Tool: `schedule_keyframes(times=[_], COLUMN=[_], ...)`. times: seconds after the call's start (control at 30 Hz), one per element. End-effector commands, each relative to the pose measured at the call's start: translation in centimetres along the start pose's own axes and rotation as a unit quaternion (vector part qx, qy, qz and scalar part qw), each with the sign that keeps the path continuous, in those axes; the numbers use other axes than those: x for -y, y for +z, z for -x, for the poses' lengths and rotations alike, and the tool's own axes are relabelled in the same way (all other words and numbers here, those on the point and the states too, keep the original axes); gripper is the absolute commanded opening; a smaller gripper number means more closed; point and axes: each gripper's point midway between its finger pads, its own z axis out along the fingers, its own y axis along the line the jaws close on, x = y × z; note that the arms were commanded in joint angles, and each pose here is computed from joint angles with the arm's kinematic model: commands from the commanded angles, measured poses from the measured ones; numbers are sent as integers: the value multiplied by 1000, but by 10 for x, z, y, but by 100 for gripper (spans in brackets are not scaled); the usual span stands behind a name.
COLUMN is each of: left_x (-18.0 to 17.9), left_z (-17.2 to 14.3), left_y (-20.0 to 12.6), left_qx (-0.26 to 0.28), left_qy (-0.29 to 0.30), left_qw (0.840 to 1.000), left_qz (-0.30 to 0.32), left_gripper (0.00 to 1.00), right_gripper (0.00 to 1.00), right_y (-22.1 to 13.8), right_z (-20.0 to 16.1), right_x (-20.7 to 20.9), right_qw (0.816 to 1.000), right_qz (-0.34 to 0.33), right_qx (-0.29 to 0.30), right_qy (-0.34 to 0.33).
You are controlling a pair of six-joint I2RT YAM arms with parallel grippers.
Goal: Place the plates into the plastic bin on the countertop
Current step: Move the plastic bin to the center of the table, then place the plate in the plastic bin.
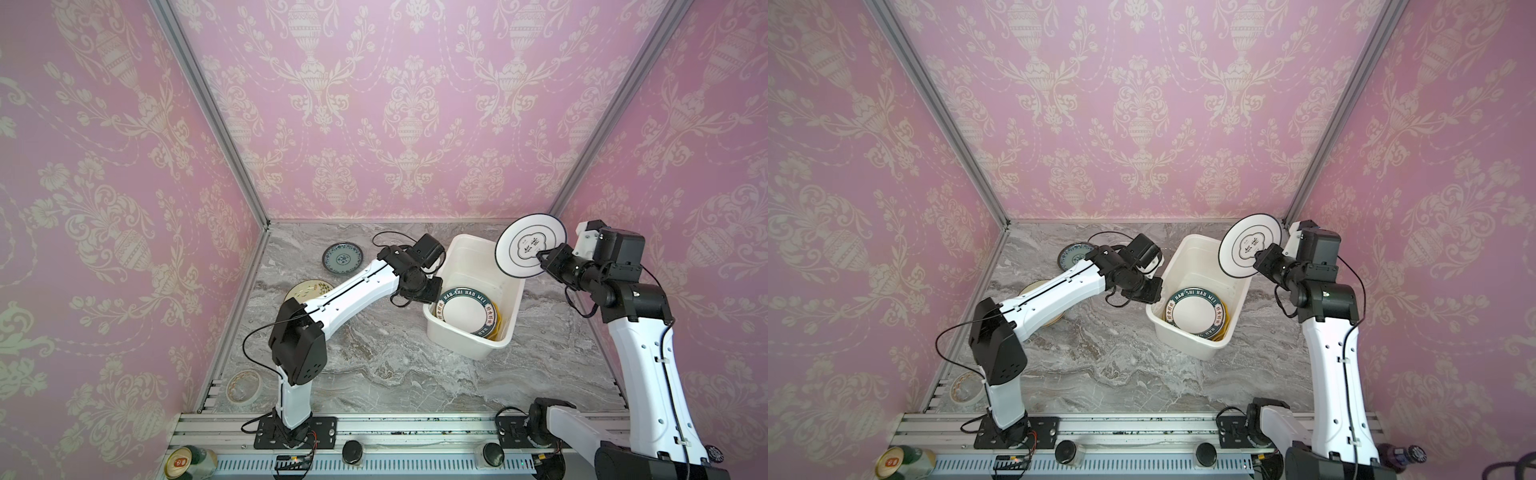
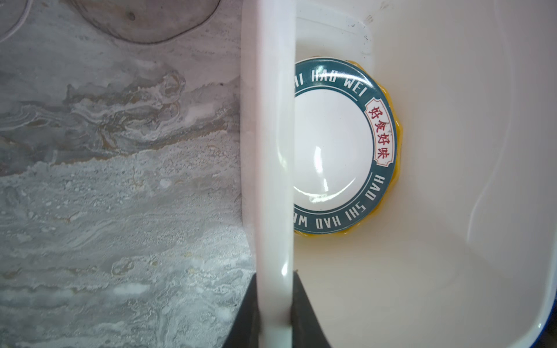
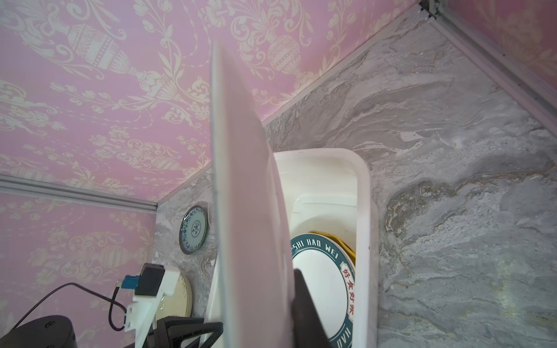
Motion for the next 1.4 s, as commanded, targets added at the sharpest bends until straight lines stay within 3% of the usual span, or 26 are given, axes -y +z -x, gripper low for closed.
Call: schedule_keyframes(times=[0.0, 0.2, 0.43, 0.57, 0.67, 0.8, 0.97, 1.17, 1.37], left_x=[-16, -19, -27, -35, -43, -48, -47, -46, -43], left_z=[-32, -37, -49, -55, -60, -52, -24, 5, 10], left_y=[-12, -27, -36, -45, -51, -69, -108, -142, -142], left_qx=[-14, -4, -15, -13, -7, 32, 129, 224, 242], left_qy=[-21, -19, -5, -6, -7, 1, 30, 54, 72], left_qw=[1000, 1000, 1000, 1000, 1000, 999, 991, 973, 967], left_qz=[16, 9, 12, 17, 23, 24, 18, 4, -13], left_gripper=[12, 16, 22, 26, 36, 53, 69, 74, 75], right_gripper=[0, 0, 0, 0, 0, 0, 0, 0, 0], right_y=[-9, -14, -15, -16, -16, -11, 7, 35, 58], right_z=[-26, -75, -112, -129, -141, -152, -151, -159, -177], right_x=[-29, -61, -70, -66, -60, -50, -41, -39, -28], right_qw=[996, 974, 944, 916, 889, 858, 846, 820, 786], right_qz=[71, 128, 142, 135, 123, 108, 85, 71, 51], right_qx=[-45, -139, -222, -270, -309, -338, -337, -353, -398], right_qy=[-35, -125, -200, -266, -313, -370, -406, -444, -471])
